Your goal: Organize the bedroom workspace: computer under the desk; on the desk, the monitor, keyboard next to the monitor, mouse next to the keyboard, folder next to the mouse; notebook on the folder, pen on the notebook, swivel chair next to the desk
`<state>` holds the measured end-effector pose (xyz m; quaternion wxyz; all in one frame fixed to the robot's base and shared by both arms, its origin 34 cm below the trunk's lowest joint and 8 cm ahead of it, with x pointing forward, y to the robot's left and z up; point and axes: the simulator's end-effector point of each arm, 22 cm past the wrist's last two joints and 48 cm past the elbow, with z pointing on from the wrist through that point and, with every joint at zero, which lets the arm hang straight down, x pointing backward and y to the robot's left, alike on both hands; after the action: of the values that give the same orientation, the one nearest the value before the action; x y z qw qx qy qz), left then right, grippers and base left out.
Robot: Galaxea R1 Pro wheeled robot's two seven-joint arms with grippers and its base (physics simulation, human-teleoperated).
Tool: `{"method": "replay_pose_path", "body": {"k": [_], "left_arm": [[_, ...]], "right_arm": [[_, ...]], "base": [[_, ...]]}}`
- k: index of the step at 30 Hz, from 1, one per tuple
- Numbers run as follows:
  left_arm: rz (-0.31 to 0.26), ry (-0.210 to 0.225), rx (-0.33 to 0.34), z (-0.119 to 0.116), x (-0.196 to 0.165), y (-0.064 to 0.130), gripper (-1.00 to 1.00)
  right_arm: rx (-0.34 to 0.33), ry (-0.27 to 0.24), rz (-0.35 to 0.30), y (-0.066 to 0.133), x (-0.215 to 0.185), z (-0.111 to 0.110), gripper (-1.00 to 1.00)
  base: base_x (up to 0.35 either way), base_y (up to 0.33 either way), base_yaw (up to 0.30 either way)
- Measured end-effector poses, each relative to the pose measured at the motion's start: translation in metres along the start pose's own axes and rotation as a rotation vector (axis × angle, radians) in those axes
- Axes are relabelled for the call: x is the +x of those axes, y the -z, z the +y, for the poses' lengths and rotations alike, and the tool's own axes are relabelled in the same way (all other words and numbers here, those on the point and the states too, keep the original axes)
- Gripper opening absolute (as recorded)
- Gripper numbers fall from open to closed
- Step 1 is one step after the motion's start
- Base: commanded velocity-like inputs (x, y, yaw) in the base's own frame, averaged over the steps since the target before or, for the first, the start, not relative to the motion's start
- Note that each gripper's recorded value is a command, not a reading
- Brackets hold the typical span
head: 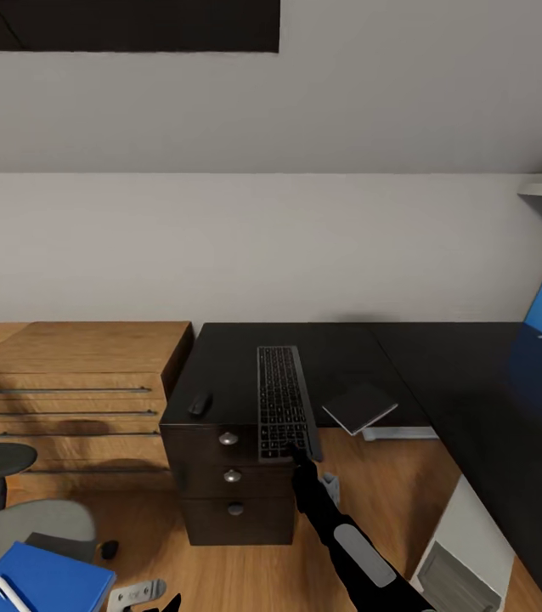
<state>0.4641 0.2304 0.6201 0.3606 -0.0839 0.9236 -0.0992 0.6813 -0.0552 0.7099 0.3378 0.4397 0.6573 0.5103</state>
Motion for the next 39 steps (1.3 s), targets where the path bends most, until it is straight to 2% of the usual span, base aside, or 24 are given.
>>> {"method": "replay_pose_path", "body": {"k": [13,14,27,35,39], "left_arm": [[0.01,0.002,-0.001,0.0,0.004,-0.001,1.0],[0.01,0.002,-0.001,0.0,0.004,-0.001,1.0],[0.011,0.001,-0.001,0.0,0.005,-0.001,1.0],[0.011,0.001,-0.006,-0.002,-0.005,0.009,1.0],[0.011,-0.001,-0.005,-0.004,-0.01,0.013,1.0]], "right_arm": [[0.004,0.001,-0.001,0.0,-0.001,-0.001,1.0],[0.005,0.001,-0.001,0.0,-0.001,-0.001,-1.0],[0.004,0.004,-0.002,0.0,-0.001,-0.001,-1.0],[-0.004,0.006,-0.004,0.003,-0.003,0.015,-1.0],[-0.036,0.007,-0.004,0.004,-0.003,0.029,-1.0]], "base": [[0.044,0.001,0.0],[0.002,0.0,0.0],[0.0,0.0,0.0],[0.0,0.0,0.0],[0.0,0.0,0.0]]}}
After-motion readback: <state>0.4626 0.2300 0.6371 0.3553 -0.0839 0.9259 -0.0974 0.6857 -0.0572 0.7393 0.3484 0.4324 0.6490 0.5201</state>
